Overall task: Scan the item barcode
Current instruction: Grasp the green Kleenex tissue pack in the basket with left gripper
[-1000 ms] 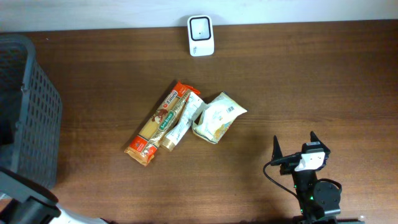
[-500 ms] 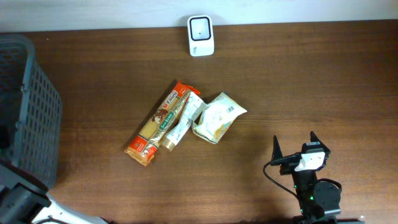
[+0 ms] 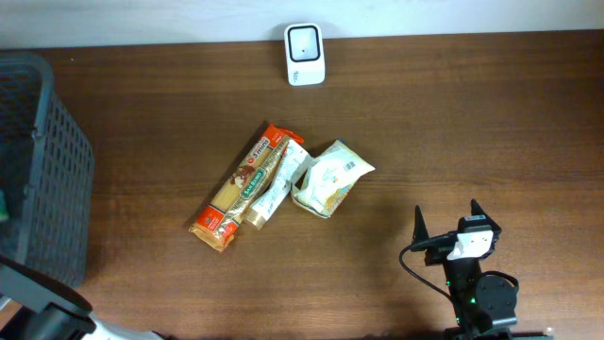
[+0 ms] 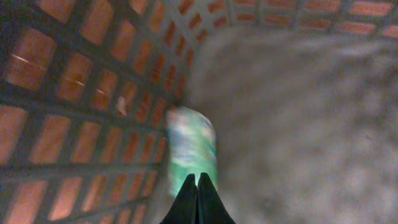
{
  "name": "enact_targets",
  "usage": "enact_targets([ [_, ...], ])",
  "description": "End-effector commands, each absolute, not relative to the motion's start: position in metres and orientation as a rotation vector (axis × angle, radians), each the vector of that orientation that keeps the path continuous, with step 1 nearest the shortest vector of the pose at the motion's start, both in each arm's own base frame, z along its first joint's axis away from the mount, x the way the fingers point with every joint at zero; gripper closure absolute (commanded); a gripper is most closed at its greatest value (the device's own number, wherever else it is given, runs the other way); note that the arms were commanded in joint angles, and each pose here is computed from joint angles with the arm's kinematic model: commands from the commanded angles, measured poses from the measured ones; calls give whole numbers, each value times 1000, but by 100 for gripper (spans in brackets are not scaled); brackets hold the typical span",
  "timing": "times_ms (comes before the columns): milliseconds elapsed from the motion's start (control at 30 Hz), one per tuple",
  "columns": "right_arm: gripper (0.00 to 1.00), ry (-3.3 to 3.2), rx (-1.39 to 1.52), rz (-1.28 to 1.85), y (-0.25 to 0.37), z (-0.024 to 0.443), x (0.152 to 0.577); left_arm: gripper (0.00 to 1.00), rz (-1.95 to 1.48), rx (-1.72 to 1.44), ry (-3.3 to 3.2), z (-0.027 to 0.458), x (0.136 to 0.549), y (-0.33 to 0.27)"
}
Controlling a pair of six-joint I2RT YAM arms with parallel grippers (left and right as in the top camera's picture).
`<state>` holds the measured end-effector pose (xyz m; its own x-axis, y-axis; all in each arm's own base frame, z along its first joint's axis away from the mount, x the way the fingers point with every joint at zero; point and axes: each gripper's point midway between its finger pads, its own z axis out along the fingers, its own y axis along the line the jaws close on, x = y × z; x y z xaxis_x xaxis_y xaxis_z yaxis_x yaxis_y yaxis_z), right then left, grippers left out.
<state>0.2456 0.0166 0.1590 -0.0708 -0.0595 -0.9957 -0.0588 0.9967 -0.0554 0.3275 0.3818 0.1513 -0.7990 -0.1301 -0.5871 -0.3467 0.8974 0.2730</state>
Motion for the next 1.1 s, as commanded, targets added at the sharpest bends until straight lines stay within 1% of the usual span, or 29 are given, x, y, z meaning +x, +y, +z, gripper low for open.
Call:
enact_targets([
  [0, 1, 1650, -74, -18, 12, 155, 246, 100, 432, -361, 2490, 147, 326, 372],
  [67, 1, 1650, -74, -18, 12, 155, 246, 100, 431, -361, 2491, 147, 326, 372],
  [100, 1, 1650, -74, -18, 12, 155, 246, 95, 437, -364, 2493, 147, 325, 373],
  [133, 1, 1650, -74, -18, 12, 155, 246, 49, 453, -371, 2494, 148, 324, 376],
  [167, 1, 1649, -74, -18, 12, 155, 246, 28, 467, -375, 2494, 148, 323, 378],
  [200, 1, 1649, -74, -18, 12, 155, 246, 10, 489, -375, 2475, 146, 326, 386],
  [233, 1, 1649, -74, -18, 12, 155, 246, 6, 511, -373, 2480, 142, 325, 392],
  [333, 1, 1650, -74, -18, 12, 155, 246, 2, 553, -393, 2487, 121, 328, 408],
  [433, 1, 1650, -74, -18, 12, 155, 246, 3, 539, -396, 2501, 85, 337, 418],
  [500, 1, 1649, -74, -18, 12, 155, 246, 8, 526, -399, 2515, 70, 338, 420],
  [533, 1, 1650, -74, -18, 12, 155, 246, 25, 508, -405, 2536, 55, 337, 420],
  [633, 1, 1650, -74, -18, 12, 155, 246, 45, 479, -412, 2564, 38, 336, 418],
  [667, 1, 1650, -74, -18, 12, 155, 246, 61, 473, -413, 2571, 36, 336, 417],
  [700, 1, 1649, -74, -18, 12, 155, 246, 73, 472, -413, 2572, 35, 336, 417],
  [733, 1, 1649, -74, -18, 12, 155, 246, 78, 471, -413, 2573, 35, 336, 417],
  [767, 1, 1650, -74, -18, 12, 155, 246, 85, 469, -413, 2576, 35, 335, 416],
  [800, 1, 1650, -74, -18, 12, 155, 246, 91, 468, -413, 2576, 35, 335, 416],
  [867, 1, 1649, -74, -18, 12, 155, 246, 98, 464, -414, 2581, 34, 335, 415],
  [900, 1, 1649, -74, -18, 12, 155, 246, 100, 455, -417, 2590, 33, 333, 414],
  [1000, 1, 1649, -74, -18, 12, 155, 246, 100, 445, -421, 2600, 35, 331, 411],
  [1067, 1, 1649, -74, -18, 12, 155, 246, 100, 457, -483, 2542, 55, 334, 413],
])
